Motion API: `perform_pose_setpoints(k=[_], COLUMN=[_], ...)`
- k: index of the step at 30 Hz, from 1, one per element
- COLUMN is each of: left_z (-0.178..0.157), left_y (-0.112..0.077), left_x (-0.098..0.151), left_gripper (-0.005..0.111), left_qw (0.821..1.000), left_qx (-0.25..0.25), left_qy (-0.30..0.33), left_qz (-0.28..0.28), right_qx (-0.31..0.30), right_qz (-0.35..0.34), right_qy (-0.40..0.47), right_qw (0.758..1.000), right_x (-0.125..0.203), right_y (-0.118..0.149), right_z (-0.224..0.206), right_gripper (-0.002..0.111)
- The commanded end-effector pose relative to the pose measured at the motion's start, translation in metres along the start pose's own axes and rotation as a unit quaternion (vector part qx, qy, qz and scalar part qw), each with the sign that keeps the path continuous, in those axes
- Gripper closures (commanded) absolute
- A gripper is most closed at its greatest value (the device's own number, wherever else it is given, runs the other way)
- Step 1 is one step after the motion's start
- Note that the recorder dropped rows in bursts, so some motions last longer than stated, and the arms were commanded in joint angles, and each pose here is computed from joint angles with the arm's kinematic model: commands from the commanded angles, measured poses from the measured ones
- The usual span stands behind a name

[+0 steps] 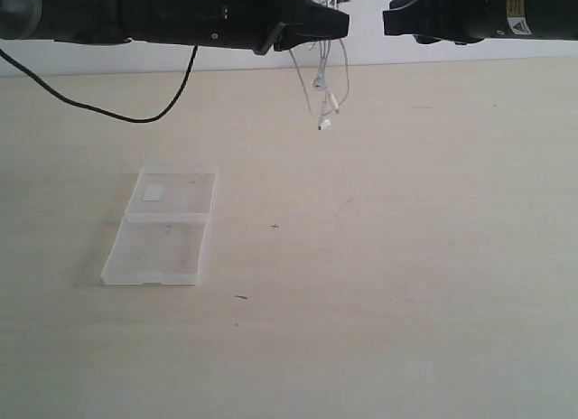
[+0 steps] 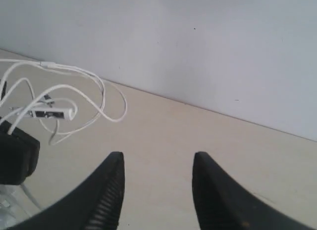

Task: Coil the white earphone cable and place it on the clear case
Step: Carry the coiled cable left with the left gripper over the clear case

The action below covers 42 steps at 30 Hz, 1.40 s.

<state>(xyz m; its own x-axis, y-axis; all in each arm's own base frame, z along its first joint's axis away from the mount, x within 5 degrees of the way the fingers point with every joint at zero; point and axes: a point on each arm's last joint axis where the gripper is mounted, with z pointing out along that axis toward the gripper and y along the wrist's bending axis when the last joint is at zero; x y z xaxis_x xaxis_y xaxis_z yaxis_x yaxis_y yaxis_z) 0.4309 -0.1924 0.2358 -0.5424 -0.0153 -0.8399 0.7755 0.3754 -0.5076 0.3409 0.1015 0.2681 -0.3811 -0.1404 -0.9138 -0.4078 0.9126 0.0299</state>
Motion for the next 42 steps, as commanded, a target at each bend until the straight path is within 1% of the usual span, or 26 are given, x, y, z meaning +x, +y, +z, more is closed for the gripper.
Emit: perform_pose_setpoints(k=[1,5,9,10,11,12,14,17,19,20,21,22,23,25,27,31,36,42], left_z=[-0.013,-0.028,-0.042,-0.048,-0.05,-0.055,-0.066,-0.087,-0.114,-0.121,-0.133,-0.138,-0.143,-0.145,-0.146,-0.147,-0.148,-0.15], left_y=[0.005,0.012,0.01,0.012,0.014,0.018,0.027,0.041,0.046,0.044,0.037,0.033,0.024,0.013,0.008,0.004,0.0,0.0], left_x=[0.0,0.004,0.01,0.012,0.015,0.025,0.042,0.055,0.059,0.058,0.055,0.053,0.052,0.056,0.061,0.076,0.098,0.108], left_gripper=[0.107,0.107,0.107,0.107,0.107,0.107,0.107,0.107,0.107,0.107,0.107,0.107,0.107,0.107,0.107,0.107,0.107,0.107], left_qw=[0.999,0.996,0.991,0.99,0.99,0.988,0.985,0.986,0.983,0.983,0.984,0.984,0.984,0.982,0.982,0.979,0.977,0.978], left_qx=[-0.015,-0.004,0.046,0.053,0.051,0.045,0.034,0.018,-0.008,-0.014,-0.024,-0.028,-0.033,-0.032,-0.029,-0.024,-0.013,-0.006], left_qy=[0.031,0.069,0.11,0.117,0.119,0.135,0.146,0.119,0.098,0.097,0.101,0.112,0.127,0.144,0.148,0.155,0.171,0.18], left_qz=[-0.028,-0.051,-0.056,-0.061,-0.057,-0.058,-0.082,-0.119,-0.156,-0.155,-0.145,-0.136,-0.122,-0.115,-0.118,-0.129,-0.129,-0.109], right_qx=[-0.003,-0.002,0.001,0.003,0.006,0.01,0.025,0.033,0.029,0.029,0.03,0.03,0.029,0.029,0.028,0.028,0.024,0.015], right_qz=[-0.003,0.008,0.009,0.007,0.007,0.006,0.008,0.016,0.012,0.01,0.009,0.009,0.008,0.016,0.02,0.024,0.025,0.027], right_qy=[-0.008,-0.014,-0.028,-0.035,-0.036,-0.038,-0.041,-0.054,-0.072,-0.076,-0.084,-0.085,-0.087,-0.088,-0.088,-0.088,-0.087,-0.088], right_qw=[1.0,1.0,1.0,0.999,0.999,0.999,0.999,0.998,0.997,0.997,0.996,0.996,0.996,0.996,0.996,0.995,0.996,0.996], right_x=[-0.004,-0.007,-0.015,-0.018,-0.02,-0.02,-0.023,-0.03,-0.034,-0.036,-0.038,-0.038,-0.038,-0.039,-0.039,-0.039,-0.037,-0.036], right_y=[0.0,0.0,0.001,0.001,0.001,0.001,-0.001,0.0,0.003,0.004,0.004,0.005,0.005,0.005,0.005,0.005,0.006,0.007], right_z=[-0.001,-0.004,-0.012,-0.017,-0.018,-0.022,-0.029,-0.041,-0.057,-0.061,-0.067,-0.068,-0.07,-0.07,-0.07,-0.07,-0.07,-0.07], right_gripper=[0.064,0.064,0.065,0.065,0.065,0.065,0.065,0.065,0.065,0.065,0.065,0.065,0.065,0.065,0.065,0.065,0.065,0.065])
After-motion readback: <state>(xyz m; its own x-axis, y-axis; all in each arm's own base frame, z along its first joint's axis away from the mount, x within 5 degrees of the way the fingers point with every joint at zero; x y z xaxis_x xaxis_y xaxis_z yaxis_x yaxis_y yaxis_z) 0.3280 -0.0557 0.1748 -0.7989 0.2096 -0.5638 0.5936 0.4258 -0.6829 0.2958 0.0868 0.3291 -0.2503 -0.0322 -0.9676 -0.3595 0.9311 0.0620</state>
